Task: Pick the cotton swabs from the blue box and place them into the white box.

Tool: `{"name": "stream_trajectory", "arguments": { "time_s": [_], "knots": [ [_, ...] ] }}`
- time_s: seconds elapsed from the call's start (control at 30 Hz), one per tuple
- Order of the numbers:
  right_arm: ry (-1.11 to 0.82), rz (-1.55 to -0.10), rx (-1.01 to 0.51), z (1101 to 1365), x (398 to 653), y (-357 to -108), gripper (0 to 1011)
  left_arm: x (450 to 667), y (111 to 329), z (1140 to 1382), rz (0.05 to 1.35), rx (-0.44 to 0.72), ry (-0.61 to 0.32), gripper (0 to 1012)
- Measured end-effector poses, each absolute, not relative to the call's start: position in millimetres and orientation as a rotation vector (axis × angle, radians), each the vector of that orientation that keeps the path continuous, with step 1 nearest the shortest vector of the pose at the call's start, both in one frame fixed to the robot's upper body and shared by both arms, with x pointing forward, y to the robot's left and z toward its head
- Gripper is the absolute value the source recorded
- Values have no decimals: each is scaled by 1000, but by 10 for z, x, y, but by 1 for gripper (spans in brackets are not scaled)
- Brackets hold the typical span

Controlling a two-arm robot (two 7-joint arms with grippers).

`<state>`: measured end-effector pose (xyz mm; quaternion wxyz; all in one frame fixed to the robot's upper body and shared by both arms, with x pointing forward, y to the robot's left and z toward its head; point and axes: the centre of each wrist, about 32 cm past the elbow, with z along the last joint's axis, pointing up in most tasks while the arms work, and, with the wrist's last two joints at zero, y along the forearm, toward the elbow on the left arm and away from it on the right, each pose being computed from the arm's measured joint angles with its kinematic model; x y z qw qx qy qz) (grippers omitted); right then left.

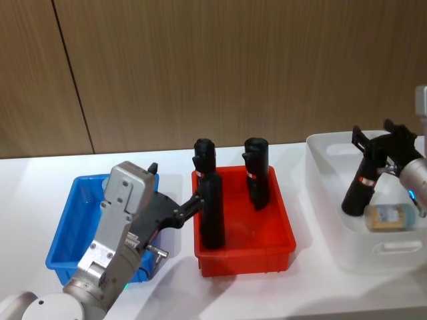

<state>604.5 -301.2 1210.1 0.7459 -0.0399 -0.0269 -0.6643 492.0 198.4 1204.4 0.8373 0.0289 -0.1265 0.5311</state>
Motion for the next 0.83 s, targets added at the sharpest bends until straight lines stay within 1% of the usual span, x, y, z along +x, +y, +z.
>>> {"name": "stream_trajectory", "arguments": {
  "time_s": [0.03,0.07,0.1,0.17,0.2,0.23,0.3,0.33,0.37,0.83],
  "knots": [
    [-57,-1455,-87,12095,6045,-3016,719,4920,1984,12044,1124,61,-268,1004],
    [-55,-1456,-84,12089,6045,-3020,764,4920,1984,12044,1124,61,-268,1004],
    [-55,-1456,-84,12089,6045,-3020,764,4920,1984,12044,1124,61,-268,1004],
    [-53,-1458,-78,12082,6041,-3026,851,4920,1984,12044,1124,61,-268,1004],
    [-53,-1458,-78,12082,6041,-3026,851,4920,1984,12044,1124,61,-268,1004],
    [-51,-1458,-76,12075,6037,-3030,904,4920,1984,12044,1124,61,-268,1004],
    [-47,-1459,-73,12068,6033,-3034,947,4920,1984,12044,1124,61,-268,1004],
    [-47,-1459,-72,12065,6032,-3035,986,4920,1984,12044,1124,61,-268,1004],
    [-46,-1458,-72,12061,6029,-3036,999,4920,1984,12044,1124,61,-268,1004],
    [-42,-1459,-64,12045,6016,-3048,1002,4920,1984,12044,1124,61,-268,1004]
  ]
}}
